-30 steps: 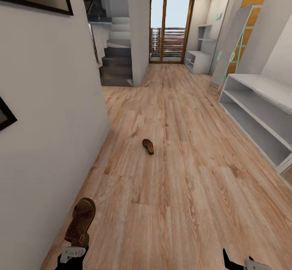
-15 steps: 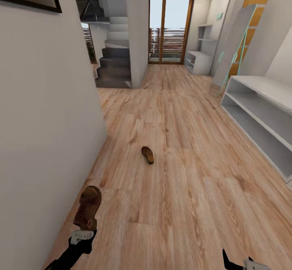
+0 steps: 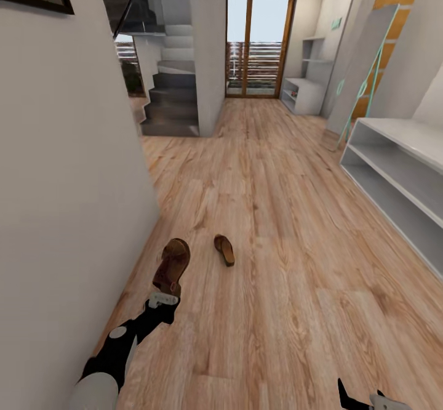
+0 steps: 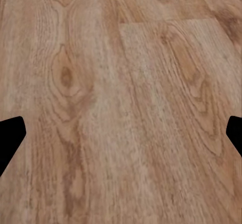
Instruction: Pick up the two gym shoes and the two sandals from the corridor floor and place them onto the hallstand (shoe rack) in the corridor, making sure they are on the rack and not on the floor. Arrange them so the two gym shoes are next to each other and the two sandals are next to each other.
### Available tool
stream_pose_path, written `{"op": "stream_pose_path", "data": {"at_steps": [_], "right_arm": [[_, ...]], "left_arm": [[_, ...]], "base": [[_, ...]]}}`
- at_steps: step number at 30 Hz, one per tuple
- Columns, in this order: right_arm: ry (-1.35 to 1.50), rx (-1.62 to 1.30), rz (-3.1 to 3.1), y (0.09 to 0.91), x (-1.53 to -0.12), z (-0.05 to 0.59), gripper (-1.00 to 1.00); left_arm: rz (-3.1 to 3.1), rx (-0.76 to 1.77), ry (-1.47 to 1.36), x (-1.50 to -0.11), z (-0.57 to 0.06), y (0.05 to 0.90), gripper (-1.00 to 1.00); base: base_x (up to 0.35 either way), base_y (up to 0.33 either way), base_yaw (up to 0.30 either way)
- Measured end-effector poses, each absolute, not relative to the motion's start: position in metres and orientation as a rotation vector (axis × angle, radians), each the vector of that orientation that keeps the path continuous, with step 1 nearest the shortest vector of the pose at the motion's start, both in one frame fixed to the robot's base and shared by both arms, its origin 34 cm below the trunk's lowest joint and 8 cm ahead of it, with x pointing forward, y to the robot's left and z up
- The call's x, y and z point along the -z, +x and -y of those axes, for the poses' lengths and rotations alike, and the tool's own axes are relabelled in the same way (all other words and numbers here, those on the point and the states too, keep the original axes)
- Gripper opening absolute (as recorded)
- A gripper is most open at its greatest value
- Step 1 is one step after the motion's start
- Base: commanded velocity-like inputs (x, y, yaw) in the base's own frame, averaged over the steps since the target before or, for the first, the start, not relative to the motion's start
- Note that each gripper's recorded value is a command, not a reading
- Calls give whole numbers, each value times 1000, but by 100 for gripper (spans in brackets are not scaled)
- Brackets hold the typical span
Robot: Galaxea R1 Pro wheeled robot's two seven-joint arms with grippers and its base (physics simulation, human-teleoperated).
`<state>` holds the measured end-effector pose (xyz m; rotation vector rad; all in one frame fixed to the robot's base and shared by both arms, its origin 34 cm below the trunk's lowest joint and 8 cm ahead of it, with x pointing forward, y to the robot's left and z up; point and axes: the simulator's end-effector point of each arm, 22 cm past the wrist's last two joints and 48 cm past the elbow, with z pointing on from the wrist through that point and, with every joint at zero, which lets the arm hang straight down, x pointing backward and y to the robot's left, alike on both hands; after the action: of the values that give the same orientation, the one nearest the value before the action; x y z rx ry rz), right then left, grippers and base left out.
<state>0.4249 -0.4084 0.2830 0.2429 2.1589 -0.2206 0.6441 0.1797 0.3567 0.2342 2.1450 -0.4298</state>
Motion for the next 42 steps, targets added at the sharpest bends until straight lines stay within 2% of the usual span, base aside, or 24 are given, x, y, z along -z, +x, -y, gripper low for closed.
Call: {"op": "stream_pose_path", "data": {"at_steps": [42], "right_arm": [[240,221,-2155,426,-284,409,100]], "left_arm": [[-2147,446,282,-357,-169,642,-100]], "base": [[340,1,0]]}}
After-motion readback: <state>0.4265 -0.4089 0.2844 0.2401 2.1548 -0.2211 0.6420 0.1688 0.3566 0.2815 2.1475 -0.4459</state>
